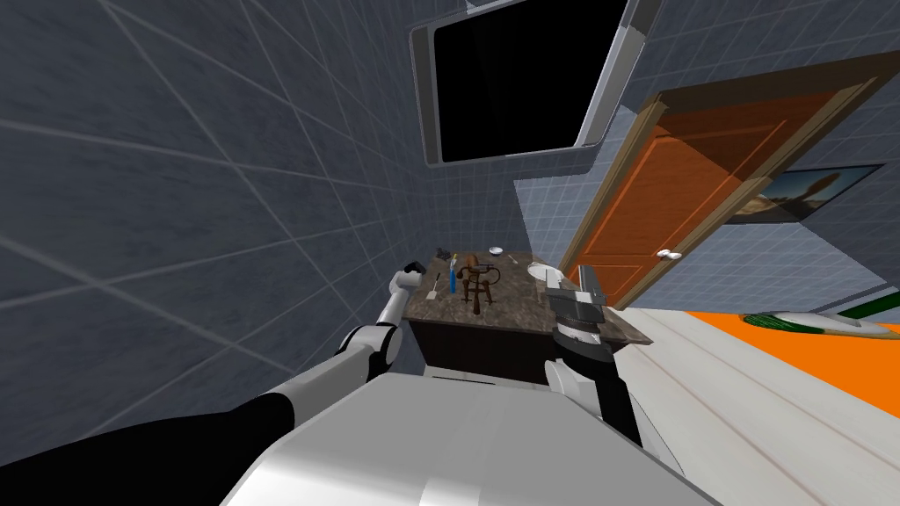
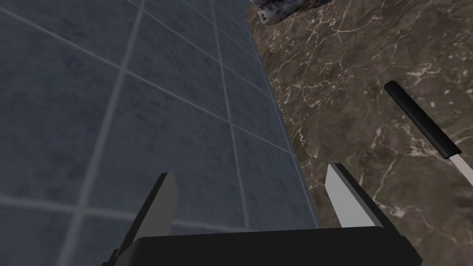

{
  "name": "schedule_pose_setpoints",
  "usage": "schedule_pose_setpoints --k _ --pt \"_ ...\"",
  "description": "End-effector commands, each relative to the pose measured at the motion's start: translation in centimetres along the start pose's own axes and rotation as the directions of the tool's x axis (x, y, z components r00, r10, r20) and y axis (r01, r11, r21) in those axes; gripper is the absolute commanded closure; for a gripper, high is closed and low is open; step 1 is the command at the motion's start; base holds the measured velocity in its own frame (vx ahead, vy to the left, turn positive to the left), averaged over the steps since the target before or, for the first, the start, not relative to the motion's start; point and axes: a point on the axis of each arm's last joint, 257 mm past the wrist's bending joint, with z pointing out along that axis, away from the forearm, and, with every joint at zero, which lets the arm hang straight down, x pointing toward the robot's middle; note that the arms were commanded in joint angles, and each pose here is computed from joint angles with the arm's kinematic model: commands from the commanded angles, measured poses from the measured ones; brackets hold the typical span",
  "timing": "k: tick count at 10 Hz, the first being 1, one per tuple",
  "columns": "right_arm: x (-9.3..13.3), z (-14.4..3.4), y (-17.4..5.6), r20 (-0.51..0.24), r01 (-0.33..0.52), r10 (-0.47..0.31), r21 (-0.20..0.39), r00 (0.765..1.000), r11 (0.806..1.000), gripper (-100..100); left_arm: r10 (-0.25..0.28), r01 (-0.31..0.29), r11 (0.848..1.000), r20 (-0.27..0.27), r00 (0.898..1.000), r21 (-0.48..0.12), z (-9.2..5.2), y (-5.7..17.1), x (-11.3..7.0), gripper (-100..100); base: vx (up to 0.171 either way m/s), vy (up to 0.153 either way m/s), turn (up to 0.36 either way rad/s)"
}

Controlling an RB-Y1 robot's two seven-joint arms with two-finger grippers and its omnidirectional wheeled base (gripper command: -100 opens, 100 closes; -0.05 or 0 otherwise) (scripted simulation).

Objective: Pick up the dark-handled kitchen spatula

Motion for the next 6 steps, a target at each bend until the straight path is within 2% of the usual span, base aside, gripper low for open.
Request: schedule_pose_setpoints --k 1,2,3,4,5,6 --pt "0.0 0.0 0.0 0.000 0.000 0.000 0.000 1.000 1.000 0 -0.041 0.043 0.998 0.044 0.998 -0.040 0.5 1.3 -0.7 -100 0.012 0.006 -0.011" --pt "0.0 0.0 0.0 0.000 0.000 0.000 0.000 1.000 1.000 0 -0.088 0.092 0.994 0.065 0.994 -0.063 0.7 1.8 0.1 -100 0.013 0.004 -0.014" --pt "0.0 0.0 0.0 0.000 0.000 0.000 0.000 1.000 1.000 0 -0.101 0.108 0.991 0.090 0.991 -0.079 0.8 2.5 -0.6 -100 0.012 0.003 -0.010" --pt "0.0 0.0 0.0 0.000 0.000 0.000 0.000 1.000 1.000 0 -0.145 0.157 0.982 0.116 0.983 -0.103 1.0 3.1 0.2 -100 0.014 0.002 -0.015" --pt "0.0 0.0 0.0 0.000 0.000 0.000 0.000 1.000 1.000 0 -0.153 0.172 0.978 0.151 0.977 -0.121 1.1 4.1 -1.0 -100 0.013 0.002 -0.011" --pt "0.0 0.0 0.0 0.000 0.000 0.000 0.000 1.000 1.000 0 -0.191 0.219 0.965 0.185 0.964 -0.145 1.2 5.0 -0.6 -100 0.016 0.002 -0.016"
